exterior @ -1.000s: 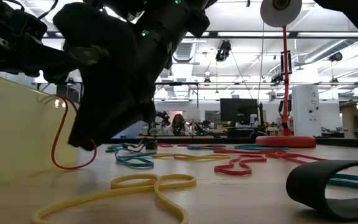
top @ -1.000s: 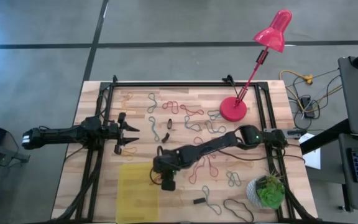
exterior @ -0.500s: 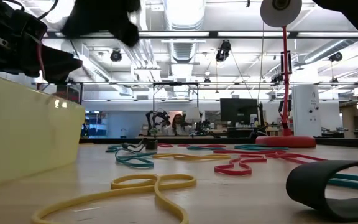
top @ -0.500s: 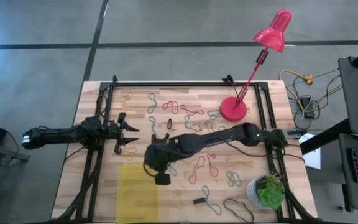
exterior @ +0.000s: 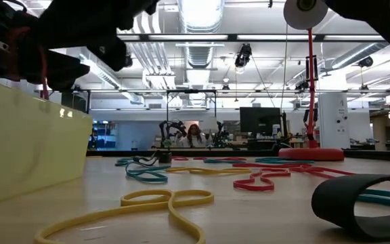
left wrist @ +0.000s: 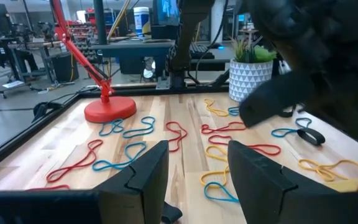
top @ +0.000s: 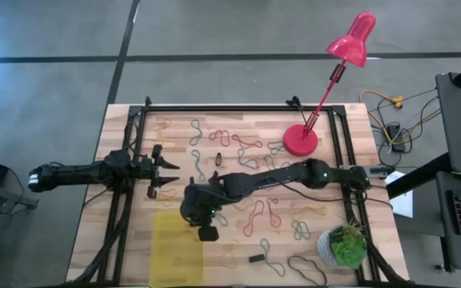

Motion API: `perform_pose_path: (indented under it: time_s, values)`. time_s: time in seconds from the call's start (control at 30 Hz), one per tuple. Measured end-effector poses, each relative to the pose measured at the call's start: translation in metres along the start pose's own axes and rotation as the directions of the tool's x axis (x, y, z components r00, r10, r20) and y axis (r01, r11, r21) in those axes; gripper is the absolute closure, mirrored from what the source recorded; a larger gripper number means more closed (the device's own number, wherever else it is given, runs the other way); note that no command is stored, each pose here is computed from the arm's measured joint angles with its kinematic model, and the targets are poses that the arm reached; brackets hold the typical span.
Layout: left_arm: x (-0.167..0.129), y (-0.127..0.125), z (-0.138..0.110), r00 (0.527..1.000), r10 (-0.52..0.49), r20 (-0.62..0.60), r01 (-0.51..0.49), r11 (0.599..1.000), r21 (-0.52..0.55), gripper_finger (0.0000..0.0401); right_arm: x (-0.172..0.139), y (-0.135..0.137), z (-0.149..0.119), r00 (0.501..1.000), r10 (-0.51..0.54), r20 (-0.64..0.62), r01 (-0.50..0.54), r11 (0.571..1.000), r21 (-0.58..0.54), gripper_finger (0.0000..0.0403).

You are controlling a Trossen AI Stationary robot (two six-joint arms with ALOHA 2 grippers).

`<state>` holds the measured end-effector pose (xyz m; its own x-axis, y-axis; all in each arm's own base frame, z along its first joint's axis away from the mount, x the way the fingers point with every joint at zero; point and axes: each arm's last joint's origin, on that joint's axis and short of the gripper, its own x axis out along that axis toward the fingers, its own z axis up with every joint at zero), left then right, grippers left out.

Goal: Pick and place rubber bands into bin
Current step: Put the red rubber band into the bin, then put the yellow rubber band into the bin

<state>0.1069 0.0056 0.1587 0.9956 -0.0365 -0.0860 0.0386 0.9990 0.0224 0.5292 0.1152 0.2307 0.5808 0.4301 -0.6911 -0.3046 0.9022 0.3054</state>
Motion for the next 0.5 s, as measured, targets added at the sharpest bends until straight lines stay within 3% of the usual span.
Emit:
perform_pose_path:
  time_s: [0.13,0.3,0.4,0.5]
  values:
    - [0.0,0.0,0.0,1.0,0.0,0.0,0.0,1.0,0.0,0.025,0.003,0.0,0.0,1.0,0.002,0.013,-0.002,1.0,-0.029,0.0356]
    - [0.0,0.0,0.0,1.0,0.0,0.0,0.0,1.0,0.0,0.025,0.002,-0.002,-0.001,0.999,-0.052,0.004,0.052,0.998,-0.042,0.0281]
    - [0.0,0.0,0.0,1.0,0.0,-0.001,0.0,1.0,0.0,0.025,-0.003,-0.002,-0.009,0.987,-0.13,-0.095,0.125,0.99,-0.06,0.0241]
    - [0.0,0.0,0.0,1.0,0.0,-0.001,0.0,1.0,0.0,0.025,-0.012,0.002,-0.025,0.949,-0.161,-0.271,0.136,0.985,-0.107,0.0215]
